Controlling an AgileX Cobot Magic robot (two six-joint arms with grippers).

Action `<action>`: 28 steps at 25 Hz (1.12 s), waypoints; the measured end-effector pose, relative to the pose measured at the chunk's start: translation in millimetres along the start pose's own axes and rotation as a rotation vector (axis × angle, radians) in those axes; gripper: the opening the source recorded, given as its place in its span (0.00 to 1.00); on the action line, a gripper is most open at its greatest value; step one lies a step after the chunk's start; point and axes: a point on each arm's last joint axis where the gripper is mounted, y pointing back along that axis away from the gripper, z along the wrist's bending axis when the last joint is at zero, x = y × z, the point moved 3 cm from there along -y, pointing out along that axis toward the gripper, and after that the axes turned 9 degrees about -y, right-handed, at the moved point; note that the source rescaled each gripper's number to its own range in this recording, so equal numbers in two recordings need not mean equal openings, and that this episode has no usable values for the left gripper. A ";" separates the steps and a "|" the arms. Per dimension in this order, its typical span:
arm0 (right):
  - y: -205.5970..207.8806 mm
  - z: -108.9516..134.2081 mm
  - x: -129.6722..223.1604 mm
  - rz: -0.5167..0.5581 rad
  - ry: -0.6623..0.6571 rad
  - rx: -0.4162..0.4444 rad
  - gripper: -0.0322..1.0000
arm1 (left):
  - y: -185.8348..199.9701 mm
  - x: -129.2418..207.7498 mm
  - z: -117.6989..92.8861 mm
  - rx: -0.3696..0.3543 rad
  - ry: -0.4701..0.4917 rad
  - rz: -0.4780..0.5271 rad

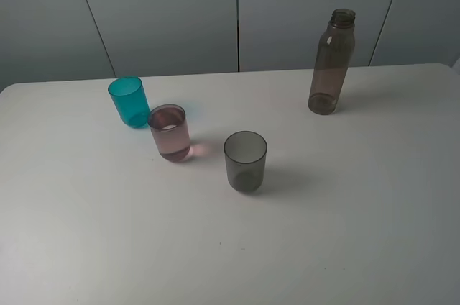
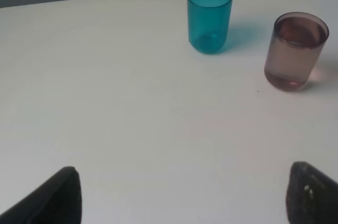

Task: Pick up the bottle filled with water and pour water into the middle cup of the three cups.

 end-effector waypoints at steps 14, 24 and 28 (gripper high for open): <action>0.3 1.9 0.9 0.000 0.018 -0.017 0.66 | 0.0 0.0 0.0 0.000 0.000 0.000; 0.3 1.9 0.9 0.000 0.020 -0.017 0.66 | 0.0 0.0 0.0 0.000 0.000 0.000; 0.3 1.9 0.9 0.000 0.020 -0.017 0.66 | 0.0 0.0 0.0 0.000 0.000 0.000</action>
